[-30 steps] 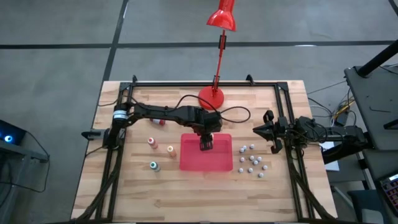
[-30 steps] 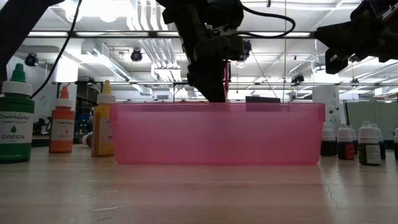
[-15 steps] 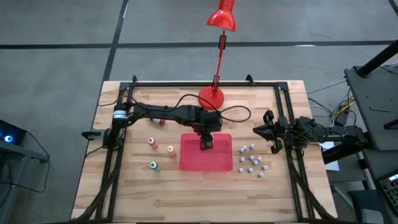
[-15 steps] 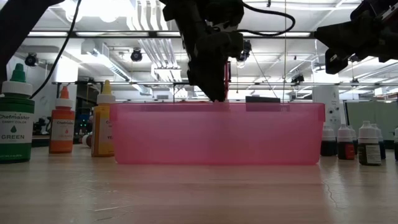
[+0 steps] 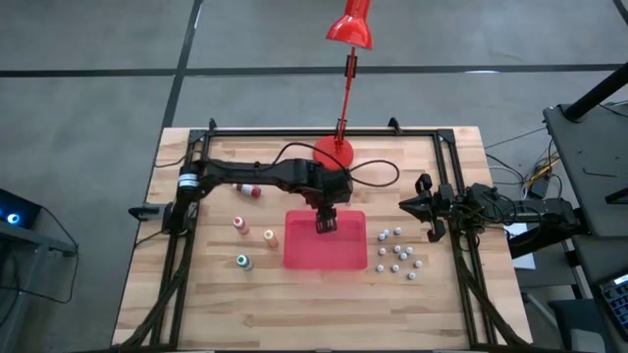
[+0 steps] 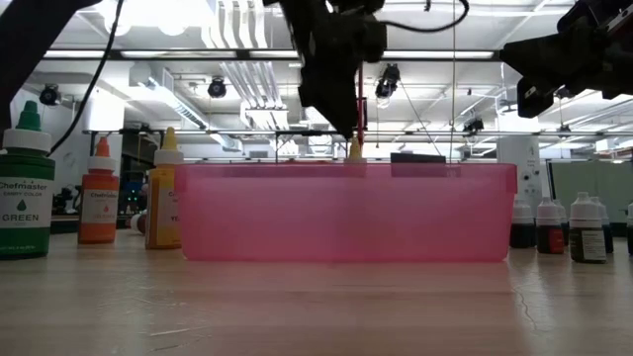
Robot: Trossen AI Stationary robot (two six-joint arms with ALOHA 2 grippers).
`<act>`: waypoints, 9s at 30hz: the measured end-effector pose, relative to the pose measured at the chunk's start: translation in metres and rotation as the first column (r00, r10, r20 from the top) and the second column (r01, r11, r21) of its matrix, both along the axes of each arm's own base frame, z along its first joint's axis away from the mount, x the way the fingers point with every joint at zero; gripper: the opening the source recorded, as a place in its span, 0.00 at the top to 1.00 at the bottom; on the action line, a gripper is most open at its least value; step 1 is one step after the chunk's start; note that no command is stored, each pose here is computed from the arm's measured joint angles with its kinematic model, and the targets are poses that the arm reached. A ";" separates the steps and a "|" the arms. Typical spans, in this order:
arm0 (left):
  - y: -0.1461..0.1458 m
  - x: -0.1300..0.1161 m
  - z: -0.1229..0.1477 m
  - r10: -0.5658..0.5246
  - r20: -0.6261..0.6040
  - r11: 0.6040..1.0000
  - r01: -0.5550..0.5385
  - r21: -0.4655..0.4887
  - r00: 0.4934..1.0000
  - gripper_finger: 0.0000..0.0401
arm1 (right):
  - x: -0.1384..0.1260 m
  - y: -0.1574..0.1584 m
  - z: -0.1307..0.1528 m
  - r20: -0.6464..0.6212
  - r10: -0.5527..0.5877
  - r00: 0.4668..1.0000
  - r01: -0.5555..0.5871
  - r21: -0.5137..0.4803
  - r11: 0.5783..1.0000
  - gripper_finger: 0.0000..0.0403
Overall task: Pick & Place food coloring
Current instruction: Put the large yellow food coloring bottle into the red bin
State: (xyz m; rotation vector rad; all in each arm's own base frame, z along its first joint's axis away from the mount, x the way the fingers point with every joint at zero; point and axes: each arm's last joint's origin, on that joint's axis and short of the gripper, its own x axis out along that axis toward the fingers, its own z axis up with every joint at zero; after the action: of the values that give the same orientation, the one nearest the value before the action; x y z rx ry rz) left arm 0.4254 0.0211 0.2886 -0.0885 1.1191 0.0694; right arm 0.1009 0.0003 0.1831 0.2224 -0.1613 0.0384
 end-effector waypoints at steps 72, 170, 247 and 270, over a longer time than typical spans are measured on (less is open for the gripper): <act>-0.051 -0.151 -0.024 -0.079 -0.202 0.996 0.067 -0.066 0.976 0.63 | 0.000 0.000 0.000 -0.001 0.001 1.000 -0.001 0.008 1.000 0.93; -0.050 -0.130 0.004 -0.010 -0.204 1.000 0.011 0.001 0.979 0.77 | 0.000 0.000 0.000 -0.001 0.001 1.000 -0.001 0.007 1.000 0.93; -0.007 -0.010 -0.023 -0.063 -0.131 0.996 0.071 0.062 0.989 0.77 | 0.001 0.000 -0.002 -0.026 0.001 1.000 0.000 0.007 1.000 0.93; -0.002 -0.013 -0.011 -0.071 -0.159 0.997 0.077 0.030 0.985 0.77 | 0.001 0.000 -0.003 -0.026 0.001 1.000 -0.001 0.007 1.000 0.93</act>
State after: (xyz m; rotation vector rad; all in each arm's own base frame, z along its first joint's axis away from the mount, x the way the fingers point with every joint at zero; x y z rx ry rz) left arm 0.4125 0.0187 0.2775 -0.0097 1.2776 0.0304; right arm 0.1015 0.0003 0.1805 0.2298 -0.1353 0.0358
